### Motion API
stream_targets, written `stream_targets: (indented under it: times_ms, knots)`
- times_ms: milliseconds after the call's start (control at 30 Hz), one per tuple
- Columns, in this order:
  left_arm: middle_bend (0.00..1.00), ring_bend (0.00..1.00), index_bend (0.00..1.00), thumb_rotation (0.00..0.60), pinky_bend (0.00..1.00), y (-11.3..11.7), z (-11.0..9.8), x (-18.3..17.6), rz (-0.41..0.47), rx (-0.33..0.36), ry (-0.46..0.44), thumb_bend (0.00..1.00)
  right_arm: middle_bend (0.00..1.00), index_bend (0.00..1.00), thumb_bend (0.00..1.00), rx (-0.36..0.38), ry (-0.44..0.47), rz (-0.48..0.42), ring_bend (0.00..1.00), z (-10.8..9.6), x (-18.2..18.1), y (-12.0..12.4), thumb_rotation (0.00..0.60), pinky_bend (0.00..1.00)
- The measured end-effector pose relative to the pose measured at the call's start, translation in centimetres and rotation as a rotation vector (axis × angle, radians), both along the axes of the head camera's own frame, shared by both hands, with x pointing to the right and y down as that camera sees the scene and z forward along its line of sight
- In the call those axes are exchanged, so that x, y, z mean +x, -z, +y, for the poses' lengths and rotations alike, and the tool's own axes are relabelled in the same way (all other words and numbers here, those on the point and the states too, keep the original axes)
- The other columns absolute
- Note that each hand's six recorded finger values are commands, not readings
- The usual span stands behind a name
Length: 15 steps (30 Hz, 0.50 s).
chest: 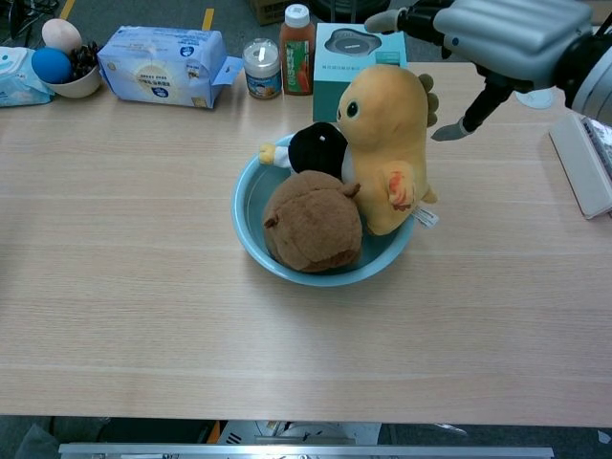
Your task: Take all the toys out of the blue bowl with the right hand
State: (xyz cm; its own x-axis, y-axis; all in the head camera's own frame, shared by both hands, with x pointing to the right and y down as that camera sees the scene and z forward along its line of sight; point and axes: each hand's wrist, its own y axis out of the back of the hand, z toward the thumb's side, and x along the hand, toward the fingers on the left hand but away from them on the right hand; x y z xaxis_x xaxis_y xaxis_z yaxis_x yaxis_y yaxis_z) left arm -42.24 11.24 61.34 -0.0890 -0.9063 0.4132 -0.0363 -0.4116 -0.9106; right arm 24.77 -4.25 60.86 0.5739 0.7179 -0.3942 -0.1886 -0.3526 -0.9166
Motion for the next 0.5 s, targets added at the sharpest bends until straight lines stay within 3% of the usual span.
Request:
stream_targets:
  times_ms: [233,400,500]
  knots:
    - [0.08,0.05,0.01,0.600,0.13,-0.4,0.1,-0.5,-0.001,-0.014,0.012,0.42,0.14,0.08,0.11,-0.045,0.022,0.040,0.11,-1.0,-2.7,-1.5,0.600,0.39]
    - [0.08,0.05,0.02,0.600,0.13,-0.6,0.3,-0.8,0.004,-0.022,0.018,0.42,0.36,0.31,0.26,-0.072,0.029,0.090,0.32,-1.5,-4.1,-2.5,0.600,0.63]
    - [0.08,0.05,0.02,0.600,0.13,-0.7,0.3,-1.0,0.006,-0.024,0.022,0.42,0.52,0.53,0.32,-0.096,0.023,0.107,0.50,-1.5,-4.6,-3.1,0.600,0.77]
